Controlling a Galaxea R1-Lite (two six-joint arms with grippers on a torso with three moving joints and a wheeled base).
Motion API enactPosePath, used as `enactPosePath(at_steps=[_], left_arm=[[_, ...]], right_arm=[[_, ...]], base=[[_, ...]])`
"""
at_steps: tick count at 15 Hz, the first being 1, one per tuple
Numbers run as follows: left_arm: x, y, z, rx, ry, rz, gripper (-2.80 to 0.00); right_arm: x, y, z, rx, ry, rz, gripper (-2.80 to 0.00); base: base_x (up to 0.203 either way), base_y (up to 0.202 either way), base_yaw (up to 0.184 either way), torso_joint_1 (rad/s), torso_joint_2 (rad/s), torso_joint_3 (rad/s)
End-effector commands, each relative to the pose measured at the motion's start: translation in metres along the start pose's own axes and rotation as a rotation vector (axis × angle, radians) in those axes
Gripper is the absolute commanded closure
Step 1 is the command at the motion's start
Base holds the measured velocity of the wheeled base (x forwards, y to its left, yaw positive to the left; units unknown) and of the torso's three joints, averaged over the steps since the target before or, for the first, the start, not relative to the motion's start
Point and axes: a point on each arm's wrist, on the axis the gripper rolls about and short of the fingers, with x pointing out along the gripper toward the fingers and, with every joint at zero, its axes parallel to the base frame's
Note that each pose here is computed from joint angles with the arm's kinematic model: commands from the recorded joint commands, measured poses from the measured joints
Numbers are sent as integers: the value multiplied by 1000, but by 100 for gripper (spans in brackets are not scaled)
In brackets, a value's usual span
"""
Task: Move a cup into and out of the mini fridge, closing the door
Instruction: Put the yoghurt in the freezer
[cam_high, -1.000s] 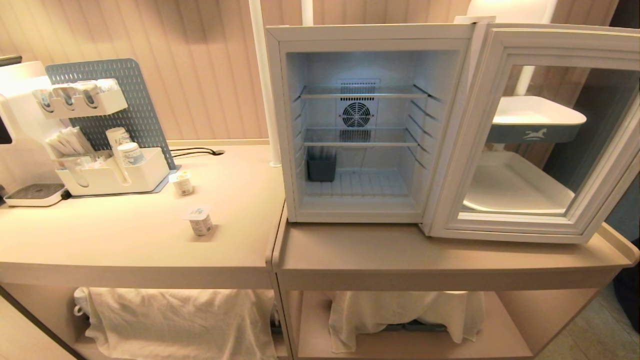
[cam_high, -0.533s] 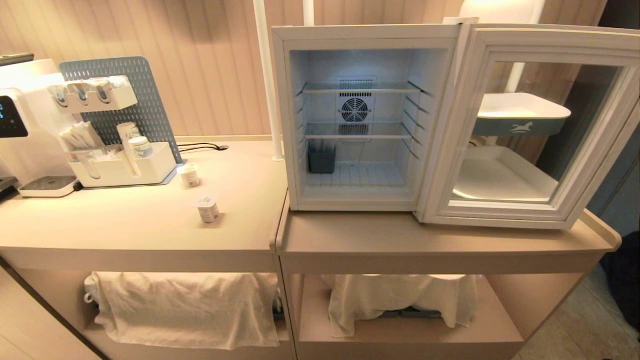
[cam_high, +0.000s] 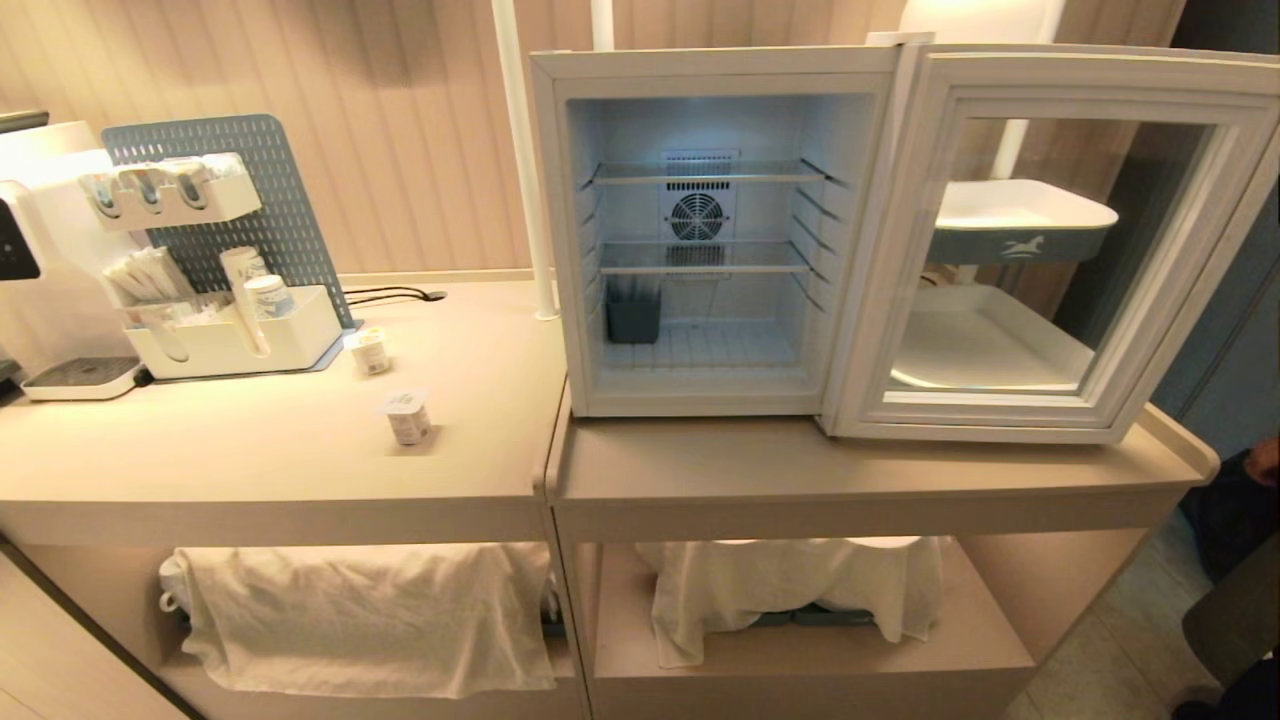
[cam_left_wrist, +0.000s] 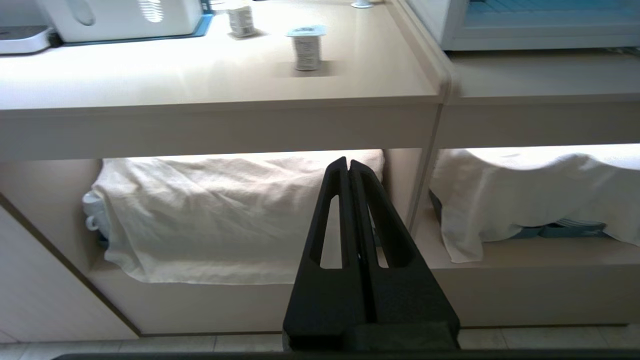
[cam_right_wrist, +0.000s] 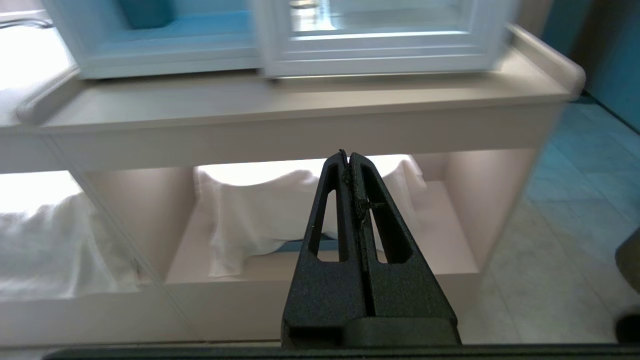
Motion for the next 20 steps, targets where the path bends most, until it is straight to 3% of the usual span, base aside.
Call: enactPosePath(at_steps=[1,20], left_arm=[[0,0,0,0,-1,0,0],[0,0,0,-2,-2,0,0]], right_arm=[[0,0,0,0,1,0,0],[0,0,0,0,2,0,0]], base=[[1,174,1,5,5,1],[0,193,1,2,2,3]])
